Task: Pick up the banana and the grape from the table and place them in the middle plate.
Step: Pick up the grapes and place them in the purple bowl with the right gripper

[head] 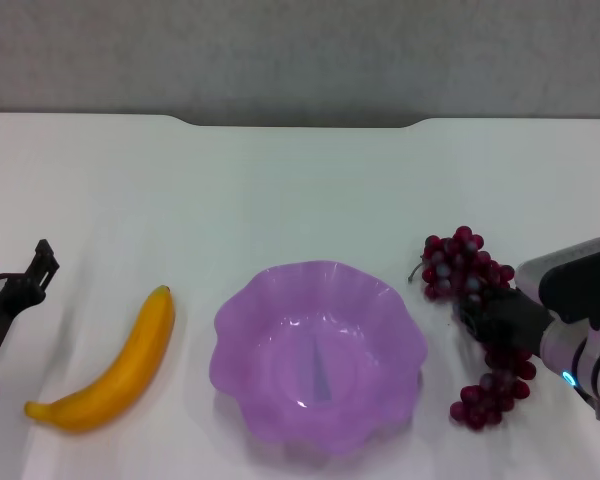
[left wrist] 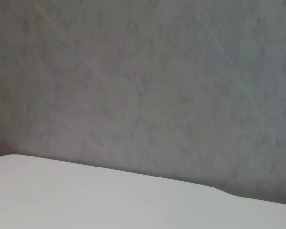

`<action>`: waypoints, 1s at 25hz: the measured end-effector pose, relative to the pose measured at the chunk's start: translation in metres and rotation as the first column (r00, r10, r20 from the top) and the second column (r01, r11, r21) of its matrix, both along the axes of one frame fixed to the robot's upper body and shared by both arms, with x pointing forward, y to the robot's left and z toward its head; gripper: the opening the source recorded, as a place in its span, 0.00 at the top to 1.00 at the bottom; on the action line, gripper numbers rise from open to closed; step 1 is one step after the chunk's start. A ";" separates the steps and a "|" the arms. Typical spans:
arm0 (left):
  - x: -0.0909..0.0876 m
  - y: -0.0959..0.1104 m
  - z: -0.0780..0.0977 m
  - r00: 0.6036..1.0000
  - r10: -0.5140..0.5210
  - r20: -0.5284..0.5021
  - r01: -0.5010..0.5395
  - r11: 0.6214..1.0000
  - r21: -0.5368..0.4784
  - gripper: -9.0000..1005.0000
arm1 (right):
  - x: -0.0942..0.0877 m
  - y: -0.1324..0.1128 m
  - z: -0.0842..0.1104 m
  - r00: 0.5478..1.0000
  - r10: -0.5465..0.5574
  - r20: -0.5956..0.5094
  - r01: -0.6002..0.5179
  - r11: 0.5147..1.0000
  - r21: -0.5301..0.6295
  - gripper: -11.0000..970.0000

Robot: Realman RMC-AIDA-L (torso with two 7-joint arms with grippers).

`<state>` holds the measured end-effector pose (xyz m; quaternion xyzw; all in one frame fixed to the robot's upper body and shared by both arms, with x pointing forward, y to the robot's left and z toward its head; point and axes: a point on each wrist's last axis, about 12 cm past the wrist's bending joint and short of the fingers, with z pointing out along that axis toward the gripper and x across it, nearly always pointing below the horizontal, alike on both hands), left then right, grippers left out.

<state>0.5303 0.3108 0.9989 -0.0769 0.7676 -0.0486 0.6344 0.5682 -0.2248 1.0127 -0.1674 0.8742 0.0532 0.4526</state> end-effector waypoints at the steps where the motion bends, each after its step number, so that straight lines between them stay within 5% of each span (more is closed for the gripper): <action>1: 0.000 0.000 0.000 1.000 0.000 0.000 0.000 1.000 0.000 0.24 | -0.001 -0.001 0.000 1.000 -0.003 0.002 0.003 1.000 0.000 0.50; 25: 0.000 0.000 0.000 1.000 0.000 0.000 0.000 1.000 0.000 0.24 | -0.003 -0.008 -0.004 1.000 -0.029 0.008 0.029 1.000 -0.010 0.61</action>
